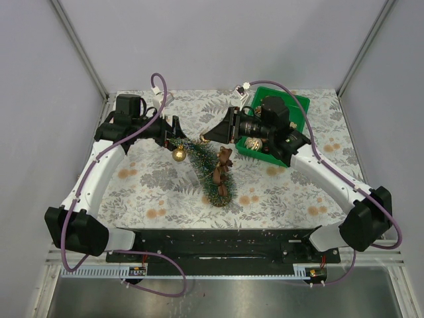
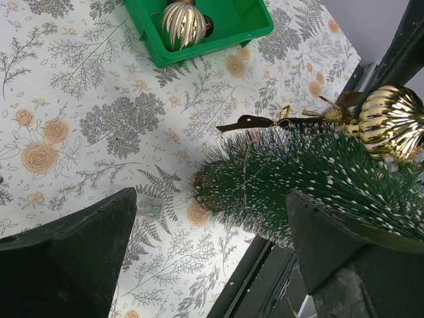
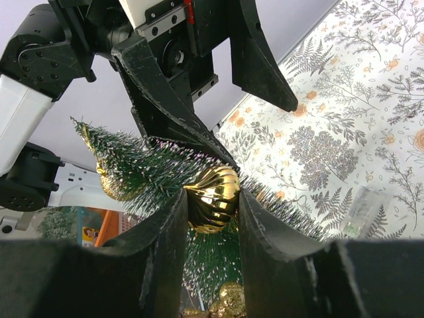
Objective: Decorate the small christmas tree
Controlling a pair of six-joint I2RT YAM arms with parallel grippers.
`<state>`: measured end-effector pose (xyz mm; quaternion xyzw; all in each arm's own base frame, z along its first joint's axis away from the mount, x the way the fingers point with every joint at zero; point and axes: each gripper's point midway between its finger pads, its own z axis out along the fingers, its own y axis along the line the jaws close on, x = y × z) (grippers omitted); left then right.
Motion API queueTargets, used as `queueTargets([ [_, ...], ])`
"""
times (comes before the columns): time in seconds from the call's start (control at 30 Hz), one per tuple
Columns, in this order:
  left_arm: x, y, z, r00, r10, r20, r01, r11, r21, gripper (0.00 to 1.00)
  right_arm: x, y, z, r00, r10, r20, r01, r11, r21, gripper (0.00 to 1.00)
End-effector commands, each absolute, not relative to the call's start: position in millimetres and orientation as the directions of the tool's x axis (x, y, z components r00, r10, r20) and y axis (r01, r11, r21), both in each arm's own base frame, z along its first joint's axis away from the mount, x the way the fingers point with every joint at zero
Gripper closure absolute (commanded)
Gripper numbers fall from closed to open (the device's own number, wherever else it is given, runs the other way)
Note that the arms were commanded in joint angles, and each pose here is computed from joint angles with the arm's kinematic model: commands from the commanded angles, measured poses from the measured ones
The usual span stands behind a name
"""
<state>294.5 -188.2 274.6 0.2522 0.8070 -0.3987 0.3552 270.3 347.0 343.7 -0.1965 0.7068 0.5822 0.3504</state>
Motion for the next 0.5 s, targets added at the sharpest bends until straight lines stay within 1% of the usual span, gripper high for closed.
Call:
queueTargets([
  [0.0,302.6,-190.6,293.2,-0.569,0.116,-0.814,0.717,0.555,-0.422,0.01,265.2,344.2,364.9,-0.623,0.167,-0.765,-0.731,0.225,0.644,0.9],
  [0.17,303.2,-189.6,292.3,-0.569,0.116,-0.814,0.715,0.56,-0.42,0.01,258.8,341.1,382.9,-0.606,0.192,-0.772,-0.747,0.194,0.636,0.9],
  [0.33,302.2,-189.6,292.1,-0.57,0.117,-0.813,0.713,0.561,-0.42,0.01,243.5,339.9,406.5,-0.616,0.228,-0.754,-0.756,0.099,0.647,0.9],
  [0.47,300.2,-189.4,294.1,-0.57,0.117,-0.813,0.714,0.56,-0.42,0.01,236.8,340.2,411.6,-0.645,0.242,-0.725,-0.74,0.039,0.671,0.91],
])
